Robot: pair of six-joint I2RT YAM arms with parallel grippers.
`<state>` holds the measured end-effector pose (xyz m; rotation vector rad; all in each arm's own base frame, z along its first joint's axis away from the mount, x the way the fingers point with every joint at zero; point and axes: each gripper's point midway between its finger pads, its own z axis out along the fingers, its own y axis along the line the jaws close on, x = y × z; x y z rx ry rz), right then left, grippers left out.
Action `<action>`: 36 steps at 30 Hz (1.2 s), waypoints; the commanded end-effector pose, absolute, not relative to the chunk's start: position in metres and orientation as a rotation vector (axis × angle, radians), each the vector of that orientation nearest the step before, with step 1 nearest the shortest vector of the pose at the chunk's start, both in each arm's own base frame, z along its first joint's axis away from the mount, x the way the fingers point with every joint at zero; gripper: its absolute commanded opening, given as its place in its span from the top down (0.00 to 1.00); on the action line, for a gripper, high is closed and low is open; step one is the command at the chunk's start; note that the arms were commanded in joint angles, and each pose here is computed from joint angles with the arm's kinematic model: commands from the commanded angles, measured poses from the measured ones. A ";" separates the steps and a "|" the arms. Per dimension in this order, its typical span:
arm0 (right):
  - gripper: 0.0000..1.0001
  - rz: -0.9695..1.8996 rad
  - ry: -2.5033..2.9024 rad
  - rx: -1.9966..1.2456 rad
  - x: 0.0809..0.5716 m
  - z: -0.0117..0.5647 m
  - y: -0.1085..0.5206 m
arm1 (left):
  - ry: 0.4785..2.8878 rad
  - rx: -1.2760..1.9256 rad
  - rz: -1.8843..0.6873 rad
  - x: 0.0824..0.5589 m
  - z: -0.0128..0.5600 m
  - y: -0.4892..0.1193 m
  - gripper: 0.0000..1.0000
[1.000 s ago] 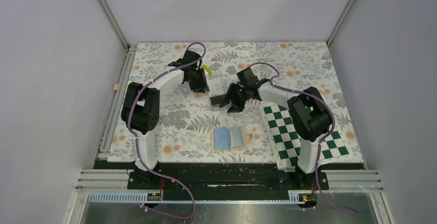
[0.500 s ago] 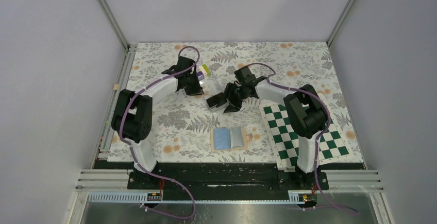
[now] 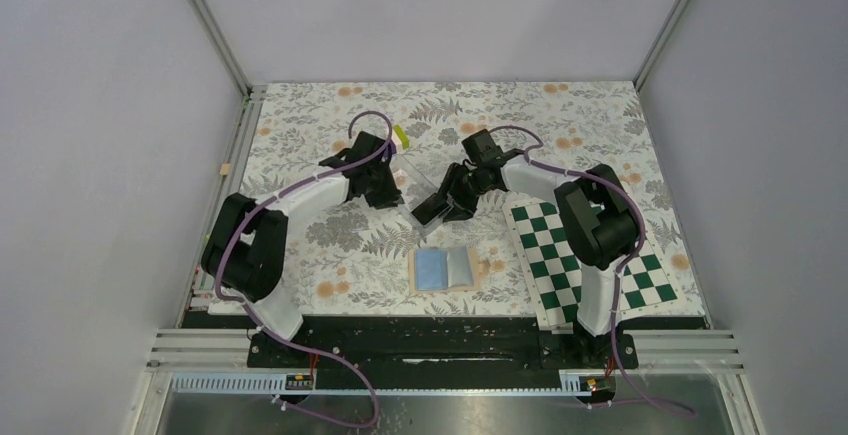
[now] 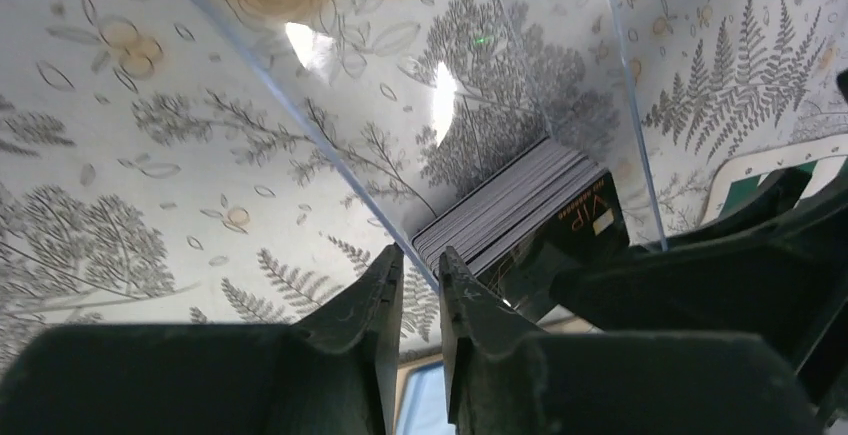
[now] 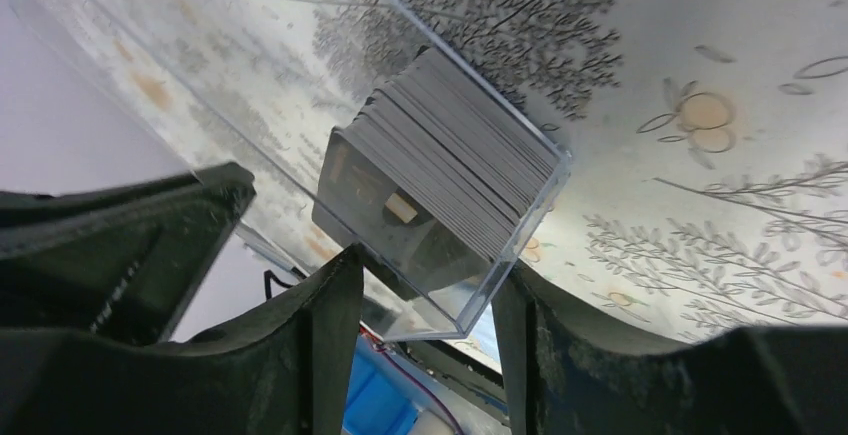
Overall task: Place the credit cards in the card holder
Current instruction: Move the storage box to the center of the board.
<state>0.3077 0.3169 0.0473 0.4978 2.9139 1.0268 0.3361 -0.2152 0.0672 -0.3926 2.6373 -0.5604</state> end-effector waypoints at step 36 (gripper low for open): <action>0.97 0.575 2.960 -0.380 0.323 0.056 0.304 | 2.609 -0.182 -0.940 0.291 0.128 -0.224 0.62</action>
